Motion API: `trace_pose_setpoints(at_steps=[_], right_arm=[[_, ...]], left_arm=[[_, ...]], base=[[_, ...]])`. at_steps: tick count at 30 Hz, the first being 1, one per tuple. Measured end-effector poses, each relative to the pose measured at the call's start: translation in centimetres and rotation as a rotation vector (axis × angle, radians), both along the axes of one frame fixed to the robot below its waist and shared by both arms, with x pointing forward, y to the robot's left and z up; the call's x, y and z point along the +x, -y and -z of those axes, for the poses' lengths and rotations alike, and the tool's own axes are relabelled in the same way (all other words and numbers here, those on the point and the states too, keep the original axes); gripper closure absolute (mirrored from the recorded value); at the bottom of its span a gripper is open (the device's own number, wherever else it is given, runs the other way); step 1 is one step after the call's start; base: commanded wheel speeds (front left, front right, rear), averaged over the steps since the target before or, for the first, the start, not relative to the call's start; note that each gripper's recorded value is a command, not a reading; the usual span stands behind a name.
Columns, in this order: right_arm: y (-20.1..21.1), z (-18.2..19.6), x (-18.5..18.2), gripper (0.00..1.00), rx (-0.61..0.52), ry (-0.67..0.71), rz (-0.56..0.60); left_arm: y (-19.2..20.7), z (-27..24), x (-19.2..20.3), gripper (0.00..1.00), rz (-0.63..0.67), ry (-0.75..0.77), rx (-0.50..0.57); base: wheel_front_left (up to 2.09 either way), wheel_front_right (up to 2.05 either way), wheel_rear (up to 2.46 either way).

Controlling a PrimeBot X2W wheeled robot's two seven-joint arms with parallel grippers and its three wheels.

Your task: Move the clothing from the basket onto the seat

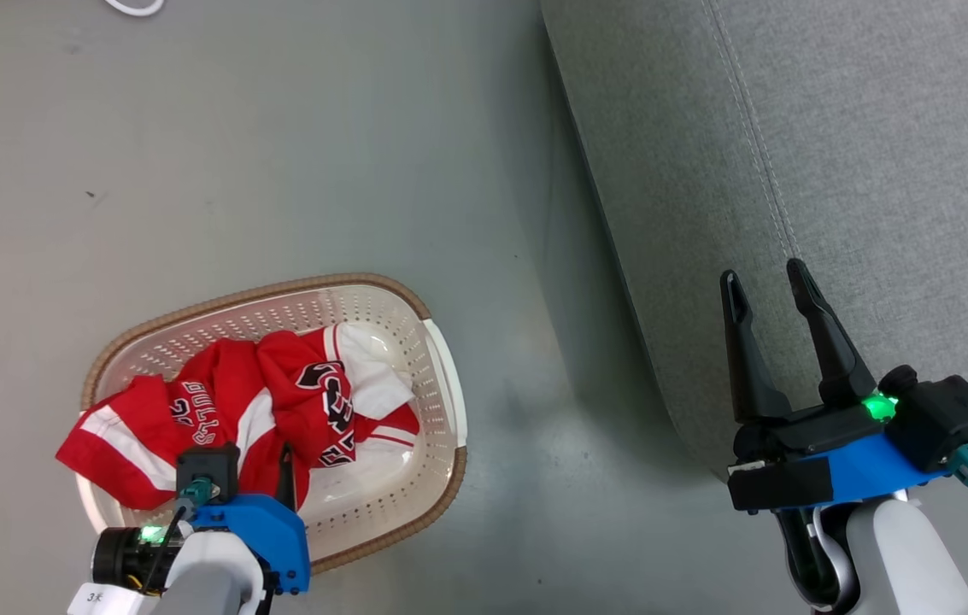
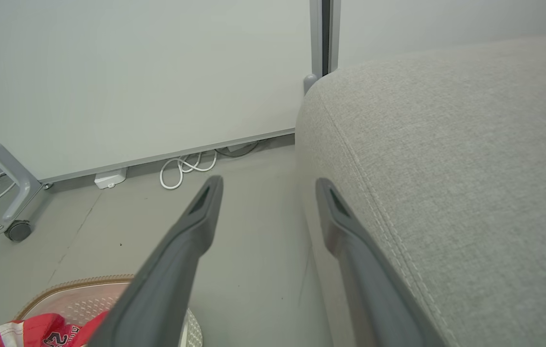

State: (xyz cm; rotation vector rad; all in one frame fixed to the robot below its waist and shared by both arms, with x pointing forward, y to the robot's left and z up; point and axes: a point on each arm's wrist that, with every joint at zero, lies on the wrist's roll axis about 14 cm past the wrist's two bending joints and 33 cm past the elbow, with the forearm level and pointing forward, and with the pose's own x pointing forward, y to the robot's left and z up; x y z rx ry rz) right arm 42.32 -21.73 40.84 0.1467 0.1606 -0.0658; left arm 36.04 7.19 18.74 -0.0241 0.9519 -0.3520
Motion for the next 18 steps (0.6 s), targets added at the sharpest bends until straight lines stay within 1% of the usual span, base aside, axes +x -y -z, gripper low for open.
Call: trace_pose_setpoints(at_steps=[8, 18], right_arm=[[0.6, 1.3, -0.3, 0.0, 0.019, -0.035, 0.027], [1.1, 2.9, 0.0, 0.0, 0.036, -0.071, 0.044]], left_arm=[[-0.9, 2.6, -1.1, 0.0, 0.044, -0.064, 0.073], [-0.7, 4.8, -0.2, 0.0, 0.047, -0.088, 0.084]], base=[[0.0, 0.0, 0.0], [0.0, 0.0, 0.0]])
